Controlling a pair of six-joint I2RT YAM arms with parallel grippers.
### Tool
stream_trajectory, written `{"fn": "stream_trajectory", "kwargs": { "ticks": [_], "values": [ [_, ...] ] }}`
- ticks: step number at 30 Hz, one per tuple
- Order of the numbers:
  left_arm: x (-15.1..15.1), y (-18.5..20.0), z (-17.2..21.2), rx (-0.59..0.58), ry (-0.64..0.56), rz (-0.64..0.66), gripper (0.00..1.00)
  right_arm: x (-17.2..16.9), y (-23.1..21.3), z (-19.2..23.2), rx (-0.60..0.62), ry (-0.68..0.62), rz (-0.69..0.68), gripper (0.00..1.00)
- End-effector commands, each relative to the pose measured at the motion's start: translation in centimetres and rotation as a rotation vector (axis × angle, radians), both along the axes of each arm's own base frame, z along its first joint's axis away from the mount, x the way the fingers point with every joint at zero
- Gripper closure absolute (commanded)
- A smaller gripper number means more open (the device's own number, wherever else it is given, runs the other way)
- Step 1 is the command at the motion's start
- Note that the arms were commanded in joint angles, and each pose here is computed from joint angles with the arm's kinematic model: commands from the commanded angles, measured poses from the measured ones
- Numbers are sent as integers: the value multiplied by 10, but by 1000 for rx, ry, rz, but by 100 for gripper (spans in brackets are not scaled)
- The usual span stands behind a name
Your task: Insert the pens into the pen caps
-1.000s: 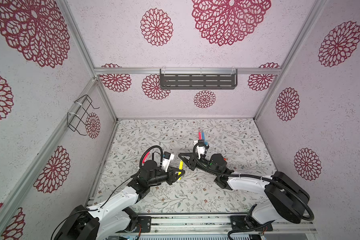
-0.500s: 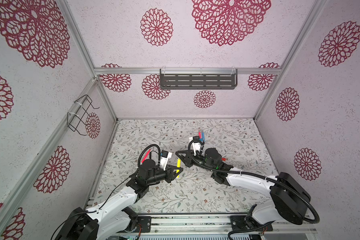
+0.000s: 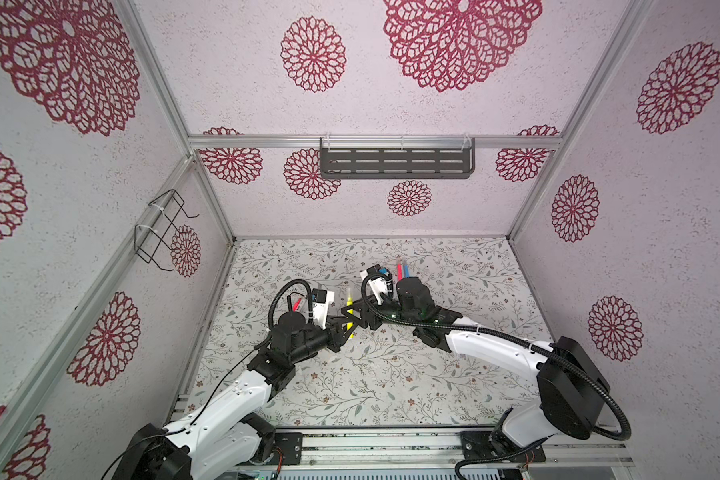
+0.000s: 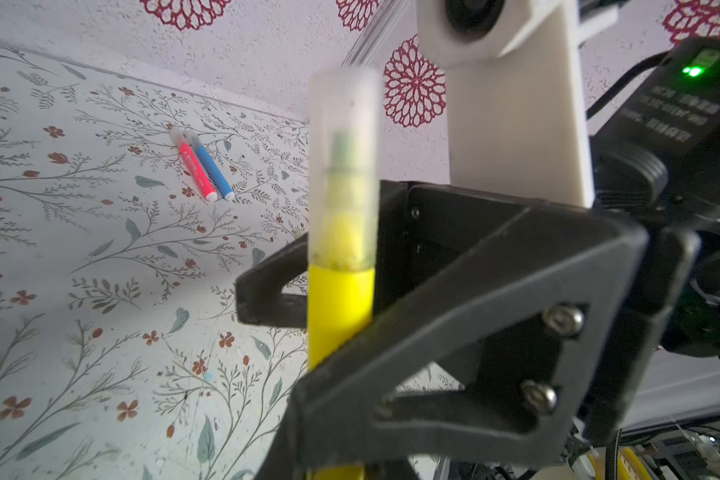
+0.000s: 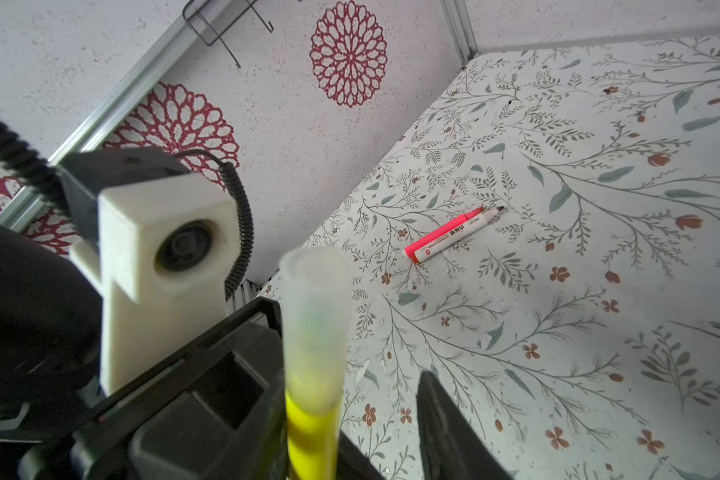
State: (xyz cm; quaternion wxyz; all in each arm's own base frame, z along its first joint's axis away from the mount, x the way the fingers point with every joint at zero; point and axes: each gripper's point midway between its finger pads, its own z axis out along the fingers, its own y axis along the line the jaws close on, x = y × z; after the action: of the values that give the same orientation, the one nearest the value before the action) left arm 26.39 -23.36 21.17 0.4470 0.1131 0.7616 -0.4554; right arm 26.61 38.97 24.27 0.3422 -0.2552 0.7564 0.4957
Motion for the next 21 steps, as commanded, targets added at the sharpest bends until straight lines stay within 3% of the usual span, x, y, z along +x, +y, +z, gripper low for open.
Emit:
{"fn": "stream_trajectory", "kwargs": {
  "ticks": [1,8,21],
  "values": [
    [9,2,46,-73,-152,35,100,10,-37,5,-41,-6,-49,46],
    [2,-5,44,-71,-149,-7,100,30,-77,42,49,-75,-153,43],
    [-1,-14,42,-78,-151,-43,100,2,-60,79,187,-138,50,44]
  ]
}}
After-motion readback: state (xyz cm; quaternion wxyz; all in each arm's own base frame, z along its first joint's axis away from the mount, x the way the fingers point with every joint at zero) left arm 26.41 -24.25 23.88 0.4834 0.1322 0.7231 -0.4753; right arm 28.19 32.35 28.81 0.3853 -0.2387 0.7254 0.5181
